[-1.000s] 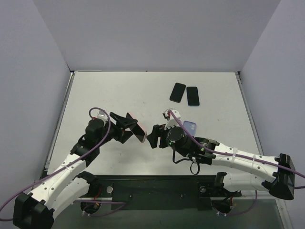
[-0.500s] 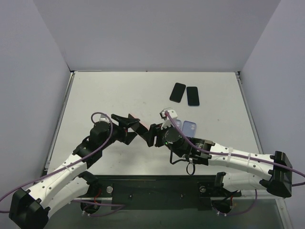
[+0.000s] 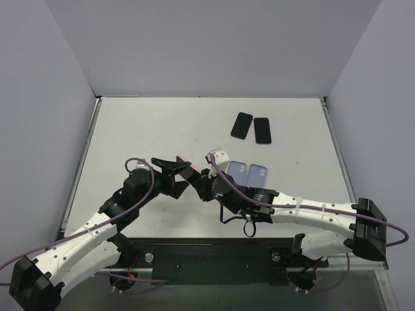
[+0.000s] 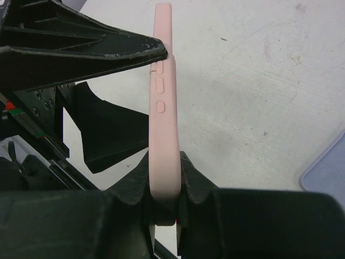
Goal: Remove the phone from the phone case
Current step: Adjust the phone.
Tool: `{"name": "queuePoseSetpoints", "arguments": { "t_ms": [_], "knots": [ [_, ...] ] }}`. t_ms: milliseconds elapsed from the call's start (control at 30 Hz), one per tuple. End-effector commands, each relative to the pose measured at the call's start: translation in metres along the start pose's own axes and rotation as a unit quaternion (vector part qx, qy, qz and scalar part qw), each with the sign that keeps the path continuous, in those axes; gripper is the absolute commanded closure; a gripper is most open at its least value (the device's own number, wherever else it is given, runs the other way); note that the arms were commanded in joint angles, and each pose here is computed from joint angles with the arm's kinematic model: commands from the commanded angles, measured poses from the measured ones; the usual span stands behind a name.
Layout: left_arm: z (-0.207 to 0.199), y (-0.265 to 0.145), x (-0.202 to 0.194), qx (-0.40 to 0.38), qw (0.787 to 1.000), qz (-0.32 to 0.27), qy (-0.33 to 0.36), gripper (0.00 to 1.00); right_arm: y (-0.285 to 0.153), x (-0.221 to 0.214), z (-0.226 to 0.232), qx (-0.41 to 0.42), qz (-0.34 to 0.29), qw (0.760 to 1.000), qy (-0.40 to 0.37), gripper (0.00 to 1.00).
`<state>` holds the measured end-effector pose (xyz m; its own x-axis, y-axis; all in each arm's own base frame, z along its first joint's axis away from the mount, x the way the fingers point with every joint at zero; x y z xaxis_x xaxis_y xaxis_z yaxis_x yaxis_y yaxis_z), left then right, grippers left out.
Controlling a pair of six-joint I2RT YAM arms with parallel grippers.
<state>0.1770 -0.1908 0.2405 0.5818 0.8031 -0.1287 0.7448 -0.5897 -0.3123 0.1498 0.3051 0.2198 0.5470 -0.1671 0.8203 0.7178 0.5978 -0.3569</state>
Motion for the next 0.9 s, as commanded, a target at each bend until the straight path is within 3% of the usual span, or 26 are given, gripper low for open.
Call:
{"name": "queuePoseSetpoints", "arguments": {
  "t_ms": [0,33,67,100,133,167,367,633,767,867],
  "knots": [
    [-0.028,-0.011,-0.008,-0.079,0.996,0.026,-0.024,0.97,0.001,0.024,0.006,-0.004,-0.052,0.998,0.021,1.0],
    [-0.027,-0.011,-0.008,-0.079,0.996,0.028,-0.024,0.76,-0.002,0.024,0.004,-0.003,-0.052,0.998,0.022,1.0],
    [-0.024,-0.013,-0.008,-0.078,0.996,0.029,-0.024,0.65,-0.003,0.022,0.002,-0.004,-0.05,0.999,0.021,1.0],
    [-0.022,-0.013,-0.008,-0.073,0.997,0.028,-0.021,0.43,-0.007,0.025,-0.001,-0.003,-0.053,0.998,0.022,1.0],
    [-0.02,-0.015,-0.008,-0.07,0.997,0.028,-0.021,0.35,-0.009,0.024,-0.003,-0.003,-0.052,0.998,0.023,1.0],
    [-0.016,-0.016,-0.008,-0.063,0.998,0.027,-0.011,0.2,-0.013,0.029,-0.007,-0.003,-0.055,0.998,0.027,1.0],
    [-0.002,-0.025,-0.004,-0.047,0.998,0.014,0.031,0.16,-0.029,0.039,-0.03,0.019,-0.041,0.997,0.055,1.0],
    [0.006,-0.035,0.002,-0.065,0.997,0.002,0.048,0.12,-0.055,0.048,-0.059,0.002,-0.031,0.999,0.038,1.0],
    [-0.019,-0.044,-0.001,-0.119,0.978,0.007,0.171,0.17,-0.065,0.052,-0.075,0.013,0.034,0.998,0.041,1.0],
    [-0.02,-0.047,-0.001,-0.077,0.945,0.019,0.317,0.17,-0.069,0.045,-0.084,0.012,0.125,0.991,0.042,1.0]
  ]
}}
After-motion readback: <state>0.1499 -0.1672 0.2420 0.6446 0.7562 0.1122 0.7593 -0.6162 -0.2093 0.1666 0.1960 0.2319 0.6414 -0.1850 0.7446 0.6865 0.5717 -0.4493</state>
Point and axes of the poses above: each gripper's point midway between its finger pads, its own y axis out along the fingers, its own z axis along the line the jaws close on, x = y × z, the point moved 7 cm from there along -y, back along the fingers, and after that the axes turned 7 degrees about y, right-handed, at the moved point
